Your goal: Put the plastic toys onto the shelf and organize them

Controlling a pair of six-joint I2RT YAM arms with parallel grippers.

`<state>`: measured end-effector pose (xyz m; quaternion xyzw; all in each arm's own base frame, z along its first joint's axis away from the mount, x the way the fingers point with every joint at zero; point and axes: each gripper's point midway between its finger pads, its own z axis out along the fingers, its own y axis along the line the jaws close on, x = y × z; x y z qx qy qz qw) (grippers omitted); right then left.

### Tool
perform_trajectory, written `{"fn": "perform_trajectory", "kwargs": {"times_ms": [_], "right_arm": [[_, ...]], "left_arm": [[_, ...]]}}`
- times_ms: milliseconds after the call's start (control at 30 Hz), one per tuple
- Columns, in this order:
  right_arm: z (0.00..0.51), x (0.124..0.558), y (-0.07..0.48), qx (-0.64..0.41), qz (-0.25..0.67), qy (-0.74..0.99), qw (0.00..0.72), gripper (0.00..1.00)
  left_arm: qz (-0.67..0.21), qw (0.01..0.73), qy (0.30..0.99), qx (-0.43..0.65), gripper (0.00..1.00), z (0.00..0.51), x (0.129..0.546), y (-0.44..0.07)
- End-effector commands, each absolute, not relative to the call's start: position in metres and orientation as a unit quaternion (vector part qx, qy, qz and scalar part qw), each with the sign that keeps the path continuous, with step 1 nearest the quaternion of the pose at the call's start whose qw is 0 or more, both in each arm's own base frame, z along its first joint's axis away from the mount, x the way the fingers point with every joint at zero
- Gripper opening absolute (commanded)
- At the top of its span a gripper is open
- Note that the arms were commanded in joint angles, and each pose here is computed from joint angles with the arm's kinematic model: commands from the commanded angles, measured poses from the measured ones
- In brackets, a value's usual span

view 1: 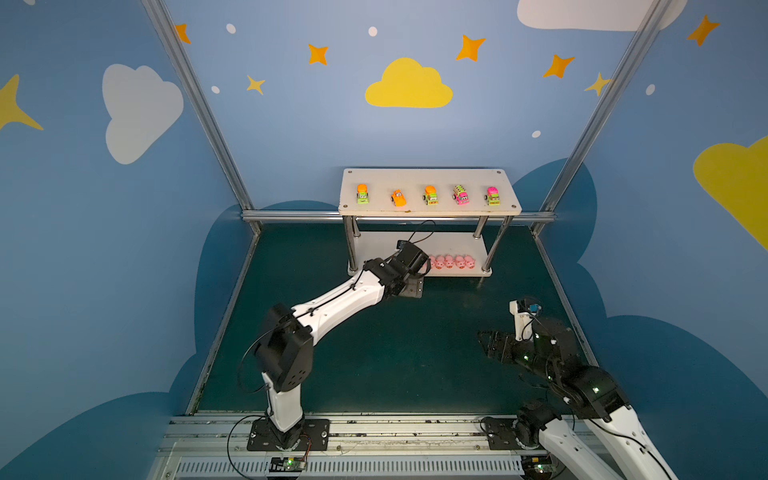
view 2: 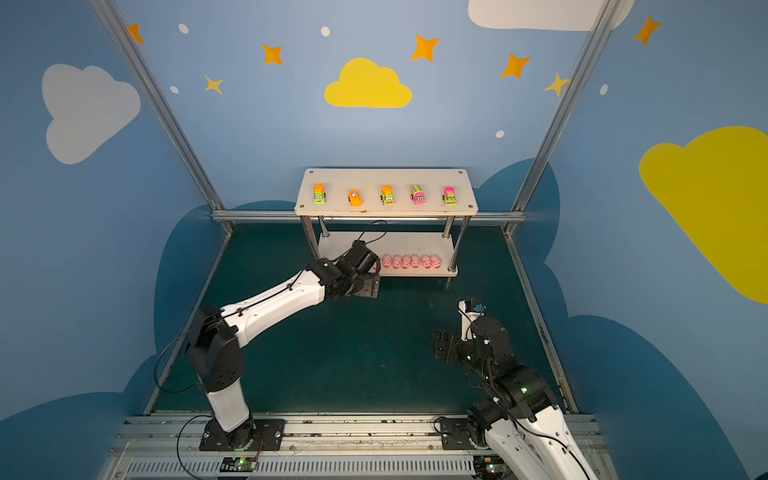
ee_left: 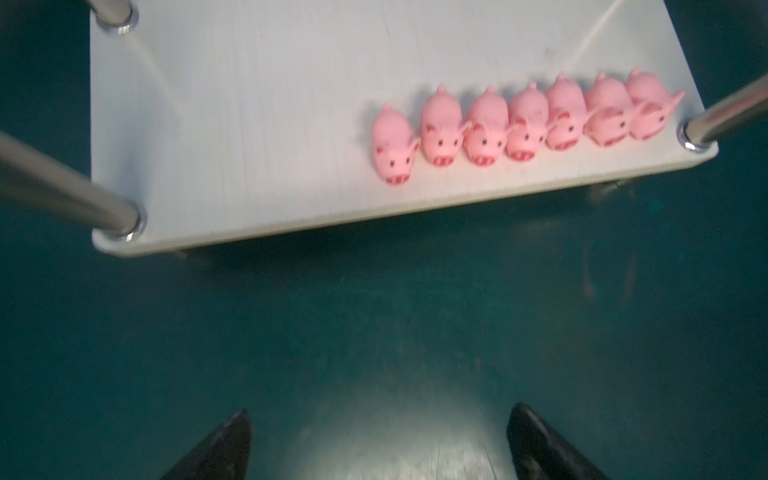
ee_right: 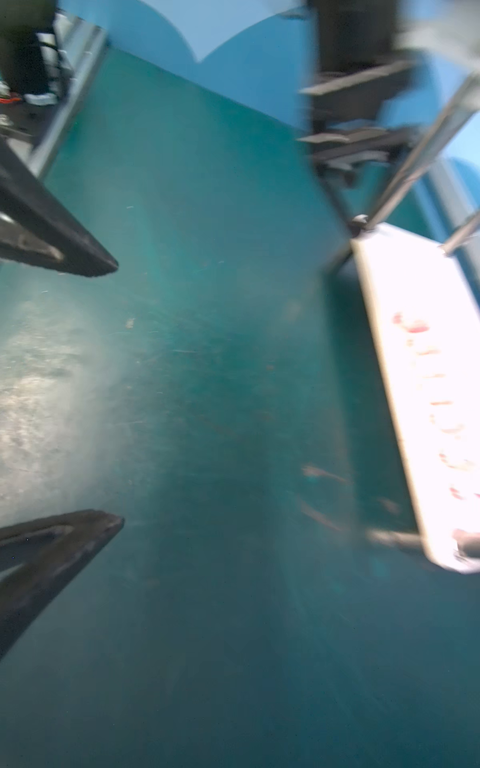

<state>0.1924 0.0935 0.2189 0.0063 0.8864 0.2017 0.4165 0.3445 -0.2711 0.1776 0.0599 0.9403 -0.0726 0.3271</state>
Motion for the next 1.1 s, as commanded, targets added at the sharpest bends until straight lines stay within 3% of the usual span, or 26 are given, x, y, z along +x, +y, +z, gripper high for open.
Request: {"fn": "perform_trajectory", "kwargs": {"times_ms": [0,133,367,500,700,1067], "right_arm": [[0.252,0.204,0.074,0.034,0.159,0.87,0.466,0.87],[0.259,0.225,0.066,0.049,0.114,0.87,0.478,0.87],[0.214,0.269,0.05,0.034,-0.034,0.893,0.448,0.87],[0.2,0.294,0.052,0.004,-0.06,0.864,0.5,0.87],[0.186,0.307,0.036,0.016,-0.074,0.824,0.561,0.87],[0.129,0.332,0.004,0.069,-0.057,0.834,0.545,0.87]], "left_arm": [[-0.073,0.367,0.927,0.034,1.0,0.188,0.326,-0.24],[-0.037,0.427,0.903,0.001,1.0,0.199,0.298,-0.179],[0.065,0.551,0.829,-0.072,1.0,0.2,0.279,-0.089],[0.095,0.585,0.799,-0.104,1.0,0.194,0.276,-0.059],[0.121,0.598,0.774,-0.17,1.0,0.184,0.281,-0.008],[0.148,0.549,0.795,-0.211,1.0,0.129,0.317,0.048]]}}
